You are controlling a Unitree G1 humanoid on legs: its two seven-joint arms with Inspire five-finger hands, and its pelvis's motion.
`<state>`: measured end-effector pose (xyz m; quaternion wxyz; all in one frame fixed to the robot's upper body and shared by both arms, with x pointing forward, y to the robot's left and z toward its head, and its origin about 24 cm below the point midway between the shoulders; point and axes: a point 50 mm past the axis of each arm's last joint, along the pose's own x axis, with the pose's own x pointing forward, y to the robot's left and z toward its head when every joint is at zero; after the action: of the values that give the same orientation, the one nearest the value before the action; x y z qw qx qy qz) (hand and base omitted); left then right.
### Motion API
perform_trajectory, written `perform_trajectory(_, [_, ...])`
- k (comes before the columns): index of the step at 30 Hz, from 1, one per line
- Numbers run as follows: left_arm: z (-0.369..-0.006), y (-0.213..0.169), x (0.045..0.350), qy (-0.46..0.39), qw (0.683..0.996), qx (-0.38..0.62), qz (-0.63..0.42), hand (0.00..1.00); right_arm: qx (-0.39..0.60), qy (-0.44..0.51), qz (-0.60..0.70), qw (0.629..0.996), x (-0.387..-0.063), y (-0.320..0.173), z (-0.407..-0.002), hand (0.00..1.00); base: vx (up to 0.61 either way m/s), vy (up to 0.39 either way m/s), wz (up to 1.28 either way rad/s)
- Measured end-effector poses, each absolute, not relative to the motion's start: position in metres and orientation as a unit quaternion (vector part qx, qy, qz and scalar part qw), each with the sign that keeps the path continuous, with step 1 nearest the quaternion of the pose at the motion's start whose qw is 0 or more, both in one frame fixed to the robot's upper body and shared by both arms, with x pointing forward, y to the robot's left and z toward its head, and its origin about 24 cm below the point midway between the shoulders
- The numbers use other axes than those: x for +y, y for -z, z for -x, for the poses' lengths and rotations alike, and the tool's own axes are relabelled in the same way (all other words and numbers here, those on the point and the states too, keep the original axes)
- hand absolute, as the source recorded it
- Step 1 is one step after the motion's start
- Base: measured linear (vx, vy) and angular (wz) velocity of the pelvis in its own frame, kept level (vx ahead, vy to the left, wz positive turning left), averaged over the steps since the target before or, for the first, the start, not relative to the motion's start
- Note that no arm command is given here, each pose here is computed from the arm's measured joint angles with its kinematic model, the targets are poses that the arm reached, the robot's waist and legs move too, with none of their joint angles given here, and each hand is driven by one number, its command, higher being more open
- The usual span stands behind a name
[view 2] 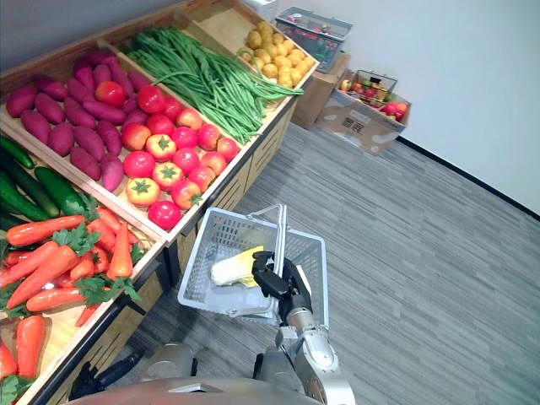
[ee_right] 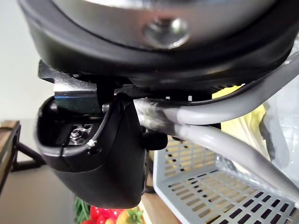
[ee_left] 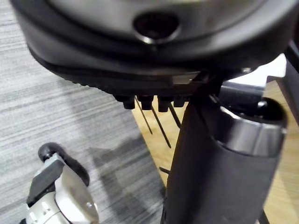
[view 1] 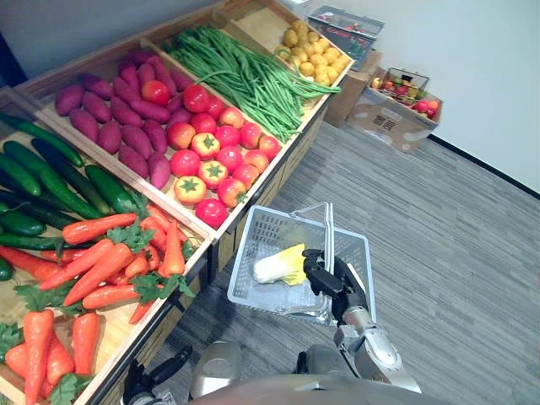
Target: Pick vegetable in the basket
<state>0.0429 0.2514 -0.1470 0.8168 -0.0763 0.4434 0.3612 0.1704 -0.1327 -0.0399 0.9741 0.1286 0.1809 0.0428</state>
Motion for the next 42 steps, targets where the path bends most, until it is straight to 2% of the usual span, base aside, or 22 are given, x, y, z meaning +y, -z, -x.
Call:
perform_trajectory(9, [-0.042,0.144,0.263,-0.371,0.815,0.441,0.061,1.0,0.183,-0.041,-0.127,0.974,-0.133,0.04,-0.172,0.0,0.14,-0.244,0.57])
perform_trajectory(11, [-0.05,0.147,0.254,-0.367,0.816,0.44,0.075,1.0,0.181,-0.031,-0.108,0.977,-0.146,0.039,-0.174,0.0,0.13,-0.35,0.9])
perform_trajectory(17, [-0.049,0.153,0.234,-0.362,0.81,0.451,0.099,1.0,0.164,-0.01,-0.104,0.981,-0.159,0.033,-0.179,0.0,0.07,-0.252,0.34])
perform_trajectory(25, [-0.056,0.148,0.244,-0.379,0.814,0.43,0.096,1.0,0.164,-0.006,-0.106,0.981,-0.163,0.033,-0.173,0.0,-0.01,-0.146,0.37])
perform_trajectory(33, [-0.082,0.138,0.249,-0.394,0.832,0.373,0.118,1.0,0.169,0.004,-0.098,0.981,-0.171,0.034,-0.17,0.0,0.0,-0.082,0.82])
perform_trajectory(38, [-0.087,0.135,0.252,-0.397,0.834,0.367,0.107,1.0,0.188,0.065,-0.129,0.971,-0.178,0.045,-0.153,0.0,-0.04,-0.049,1.41])
perform_trajectory(42, [-0.068,0.143,0.247,-0.391,0.821,0.403,0.099,1.0,0.211,0.111,-0.137,0.961,-0.188,0.054,-0.133,0.0,0.02,0.088,0.53])
